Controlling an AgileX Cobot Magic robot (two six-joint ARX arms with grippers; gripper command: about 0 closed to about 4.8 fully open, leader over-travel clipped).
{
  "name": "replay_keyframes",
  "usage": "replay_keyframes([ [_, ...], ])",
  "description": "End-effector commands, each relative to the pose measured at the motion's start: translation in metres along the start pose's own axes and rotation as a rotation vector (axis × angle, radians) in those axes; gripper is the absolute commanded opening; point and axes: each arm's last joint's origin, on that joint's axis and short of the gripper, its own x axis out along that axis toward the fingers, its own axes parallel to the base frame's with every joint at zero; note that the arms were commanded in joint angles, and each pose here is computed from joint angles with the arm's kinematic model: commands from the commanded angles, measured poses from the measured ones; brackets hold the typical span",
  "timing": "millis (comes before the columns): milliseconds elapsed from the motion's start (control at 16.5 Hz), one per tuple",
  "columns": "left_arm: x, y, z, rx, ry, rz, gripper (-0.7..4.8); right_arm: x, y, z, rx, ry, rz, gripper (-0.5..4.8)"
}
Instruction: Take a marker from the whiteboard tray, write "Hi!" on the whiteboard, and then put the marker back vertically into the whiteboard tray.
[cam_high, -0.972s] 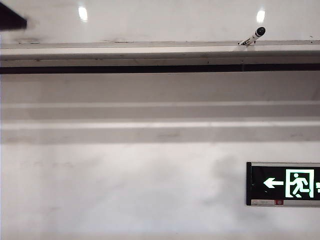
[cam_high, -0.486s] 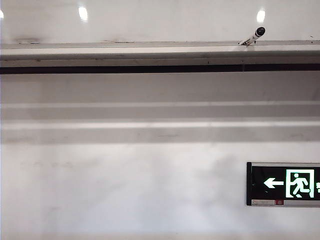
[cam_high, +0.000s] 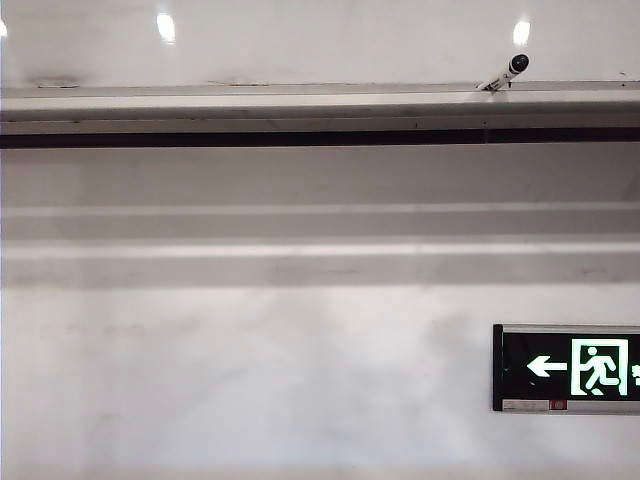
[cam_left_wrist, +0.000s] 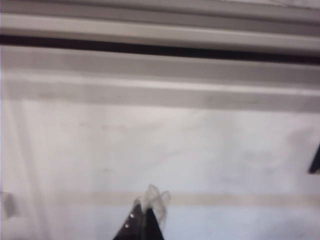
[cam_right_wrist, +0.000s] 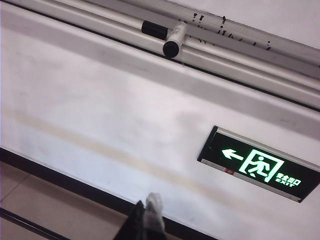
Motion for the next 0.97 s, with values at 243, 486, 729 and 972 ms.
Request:
replay_keyframes([
  [243,0.0019,-0.0001,-0.0107,0.024,0.022,-0.004,-0.05,-0.0009,-0.0005,0.0022,0.010,-0.016,-0.001,0.00],
  [486,0.0019,0.0011,-0.0106,0.029,0.022,0.034,0.03,-0.0009,-0.0005,0.0022,0.010,-0.016,-0.001,0.00],
  [729,0.0019,0.0011,-0.0106,0.029,0.023,0.035,0.03,-0.0010,-0.0006,0.0023,0.010,-0.017,-0.001,0.00],
  [972,0.0019,0.0011,-0.0106,0.029,0.023,0.035,0.03,-0.0013,-0.0007,0.0019,0.011,-0.018,-0.001,0.00],
])
